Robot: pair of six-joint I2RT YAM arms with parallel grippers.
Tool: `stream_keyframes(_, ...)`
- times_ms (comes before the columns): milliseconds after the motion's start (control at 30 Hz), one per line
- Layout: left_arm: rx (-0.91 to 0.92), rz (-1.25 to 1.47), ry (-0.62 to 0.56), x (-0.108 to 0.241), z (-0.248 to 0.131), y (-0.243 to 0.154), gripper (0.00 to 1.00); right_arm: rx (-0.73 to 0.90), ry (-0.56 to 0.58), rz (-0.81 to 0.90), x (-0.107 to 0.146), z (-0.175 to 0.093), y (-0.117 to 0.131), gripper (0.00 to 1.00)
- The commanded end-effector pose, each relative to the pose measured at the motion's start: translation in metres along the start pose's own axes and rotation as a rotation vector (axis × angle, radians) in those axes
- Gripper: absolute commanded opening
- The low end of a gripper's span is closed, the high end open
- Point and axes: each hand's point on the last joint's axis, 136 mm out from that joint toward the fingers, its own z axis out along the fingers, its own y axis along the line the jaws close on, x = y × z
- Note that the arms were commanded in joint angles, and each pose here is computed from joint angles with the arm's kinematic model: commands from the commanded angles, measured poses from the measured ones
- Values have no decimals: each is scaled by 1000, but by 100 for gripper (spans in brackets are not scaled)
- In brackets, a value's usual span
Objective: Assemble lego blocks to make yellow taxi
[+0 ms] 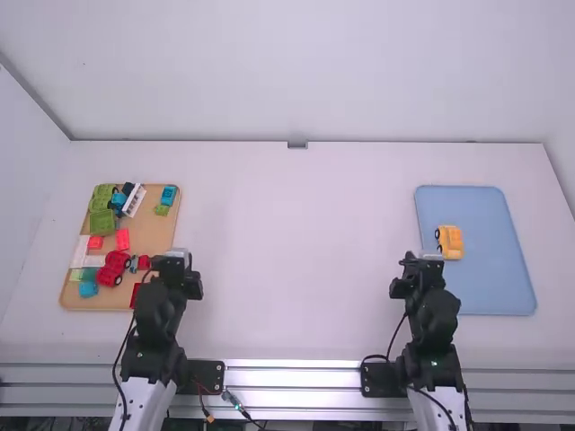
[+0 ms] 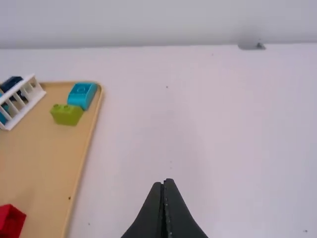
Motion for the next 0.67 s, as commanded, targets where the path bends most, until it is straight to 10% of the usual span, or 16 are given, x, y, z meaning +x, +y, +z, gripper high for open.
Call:
stream_keyframes(0,-2,-6,-24,-3,-1,0,0,-1,-18,4,-1,-1,0,0)
stream_keyframes(633,-2,-5,-205,-41,-16,0,0,-1,-154,2,-30,-12,0,0)
